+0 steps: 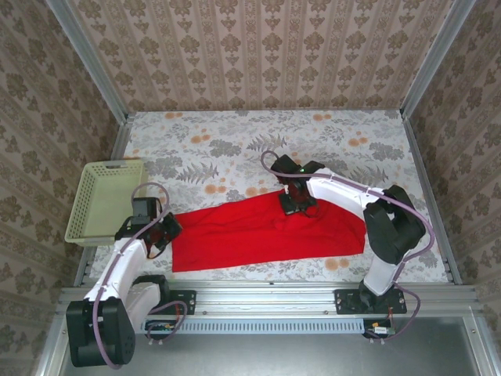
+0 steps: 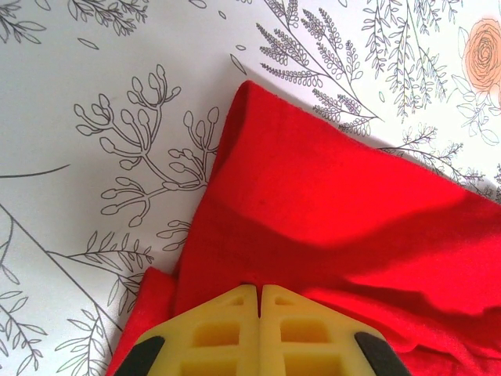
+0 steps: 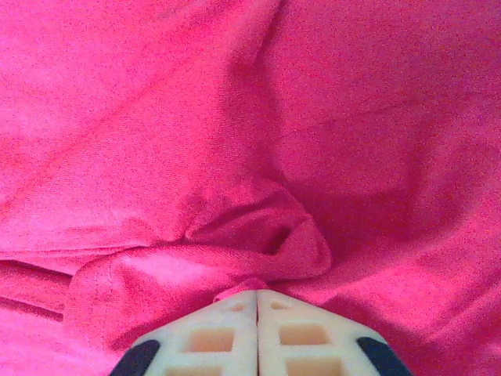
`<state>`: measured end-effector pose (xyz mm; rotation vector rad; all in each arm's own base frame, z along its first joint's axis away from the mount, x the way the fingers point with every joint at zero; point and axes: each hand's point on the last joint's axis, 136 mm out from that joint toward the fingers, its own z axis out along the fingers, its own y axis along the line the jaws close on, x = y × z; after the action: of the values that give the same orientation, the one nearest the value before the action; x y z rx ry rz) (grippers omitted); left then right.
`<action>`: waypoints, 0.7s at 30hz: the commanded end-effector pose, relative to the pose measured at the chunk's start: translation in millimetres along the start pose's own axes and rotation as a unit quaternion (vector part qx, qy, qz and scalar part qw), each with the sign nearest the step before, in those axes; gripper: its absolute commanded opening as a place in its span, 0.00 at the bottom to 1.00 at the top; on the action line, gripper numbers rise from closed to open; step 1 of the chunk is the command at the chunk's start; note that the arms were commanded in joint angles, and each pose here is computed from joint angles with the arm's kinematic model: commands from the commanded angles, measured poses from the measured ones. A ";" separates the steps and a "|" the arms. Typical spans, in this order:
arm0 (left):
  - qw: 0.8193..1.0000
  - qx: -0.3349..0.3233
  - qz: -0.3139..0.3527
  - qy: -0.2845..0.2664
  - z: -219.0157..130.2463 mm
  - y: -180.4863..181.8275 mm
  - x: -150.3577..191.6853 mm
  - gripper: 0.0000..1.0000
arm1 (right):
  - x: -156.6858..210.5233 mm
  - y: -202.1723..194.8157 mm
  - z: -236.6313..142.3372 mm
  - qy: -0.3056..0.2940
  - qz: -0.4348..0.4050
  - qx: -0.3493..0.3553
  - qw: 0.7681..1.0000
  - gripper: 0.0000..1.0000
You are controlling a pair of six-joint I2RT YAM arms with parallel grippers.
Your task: Fold the inside-out t-shirt
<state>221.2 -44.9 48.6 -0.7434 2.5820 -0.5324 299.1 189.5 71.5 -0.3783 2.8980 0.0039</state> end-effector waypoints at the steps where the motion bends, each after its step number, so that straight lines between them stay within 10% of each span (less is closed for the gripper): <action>1: 1.000 0.004 0.016 -0.013 -4.4 -8.4 -11.0 0.01 | -7.4 -13.3 -32.2 -0.035 0.008 0.011 0.999 0.04; 21: 0.997 0.011 0.025 -0.069 -10.6 -67.4 -142.7 0.00 | -198.1 -152.2 -160.7 -0.318 0.126 0.034 0.939 0.00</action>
<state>332.6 -23.8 121.0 -0.7136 2.4713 -0.4997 457.9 88.6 269.5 0.0600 2.3326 0.0661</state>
